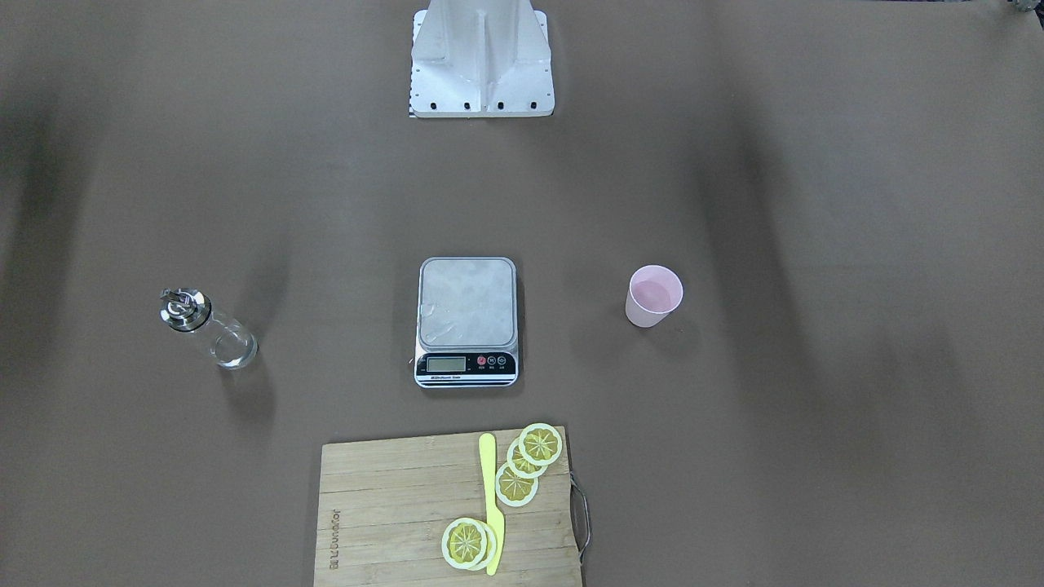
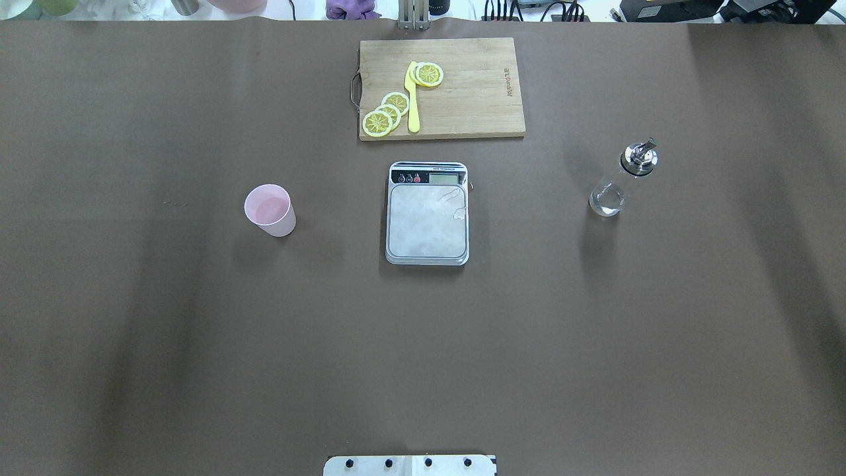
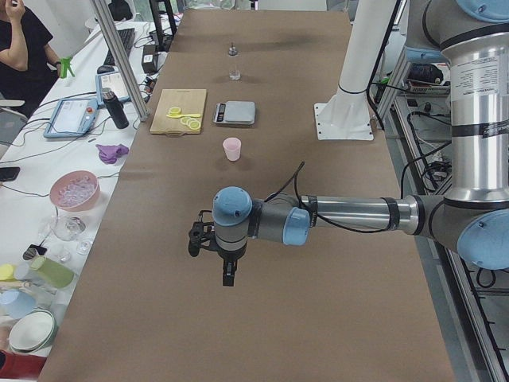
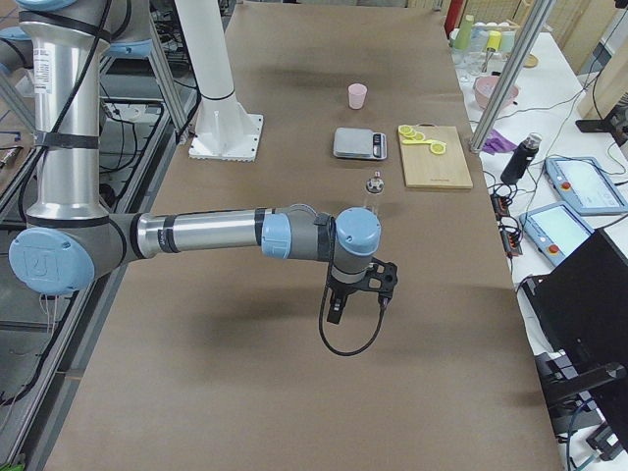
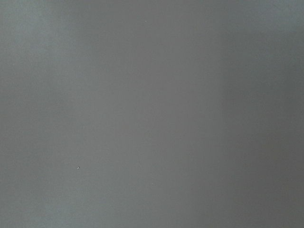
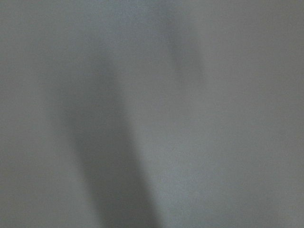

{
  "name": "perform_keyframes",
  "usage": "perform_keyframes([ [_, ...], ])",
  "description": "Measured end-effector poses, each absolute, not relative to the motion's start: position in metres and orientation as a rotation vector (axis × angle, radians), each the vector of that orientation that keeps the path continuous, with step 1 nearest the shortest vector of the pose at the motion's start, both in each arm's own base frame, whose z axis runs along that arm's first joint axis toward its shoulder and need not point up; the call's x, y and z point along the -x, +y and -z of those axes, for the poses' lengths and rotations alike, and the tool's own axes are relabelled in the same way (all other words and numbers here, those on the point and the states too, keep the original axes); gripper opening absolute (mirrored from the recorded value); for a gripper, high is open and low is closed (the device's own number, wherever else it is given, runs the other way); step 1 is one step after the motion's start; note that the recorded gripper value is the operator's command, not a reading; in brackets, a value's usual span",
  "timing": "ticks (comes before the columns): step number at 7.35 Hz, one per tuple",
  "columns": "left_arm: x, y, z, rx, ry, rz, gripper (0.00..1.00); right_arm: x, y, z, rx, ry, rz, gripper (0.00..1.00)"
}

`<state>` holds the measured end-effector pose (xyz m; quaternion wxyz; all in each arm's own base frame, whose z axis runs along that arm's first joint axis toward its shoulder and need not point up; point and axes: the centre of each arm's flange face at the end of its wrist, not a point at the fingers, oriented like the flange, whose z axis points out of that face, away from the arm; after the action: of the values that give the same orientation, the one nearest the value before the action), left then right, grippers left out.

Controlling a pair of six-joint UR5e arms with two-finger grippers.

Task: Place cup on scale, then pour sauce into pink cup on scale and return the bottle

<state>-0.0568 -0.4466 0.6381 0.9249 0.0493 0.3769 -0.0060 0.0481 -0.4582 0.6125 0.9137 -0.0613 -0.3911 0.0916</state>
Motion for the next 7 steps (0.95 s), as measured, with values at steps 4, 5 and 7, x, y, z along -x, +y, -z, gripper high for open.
perform_keyframes([
  [4, 0.0561, -0.4466, -0.6381, -0.099, 0.774, 0.013, 0.98, -0.0479, -0.4584, -0.6115, 0.121, -0.809, -0.184, 1.00],
  [5, 0.0561, -0.4466, -0.6384, -0.099, 0.774, 0.013, 0.98, -0.0480, -0.4584, -0.6117, 0.121, -0.809, -0.184, 1.00],
  [7, 0.0556, -0.4482, -0.6371, -0.102, 0.774, 0.011, 0.98, -0.0476, -0.4585, -0.6122, 0.122, -0.808, -0.183, 1.00],
])
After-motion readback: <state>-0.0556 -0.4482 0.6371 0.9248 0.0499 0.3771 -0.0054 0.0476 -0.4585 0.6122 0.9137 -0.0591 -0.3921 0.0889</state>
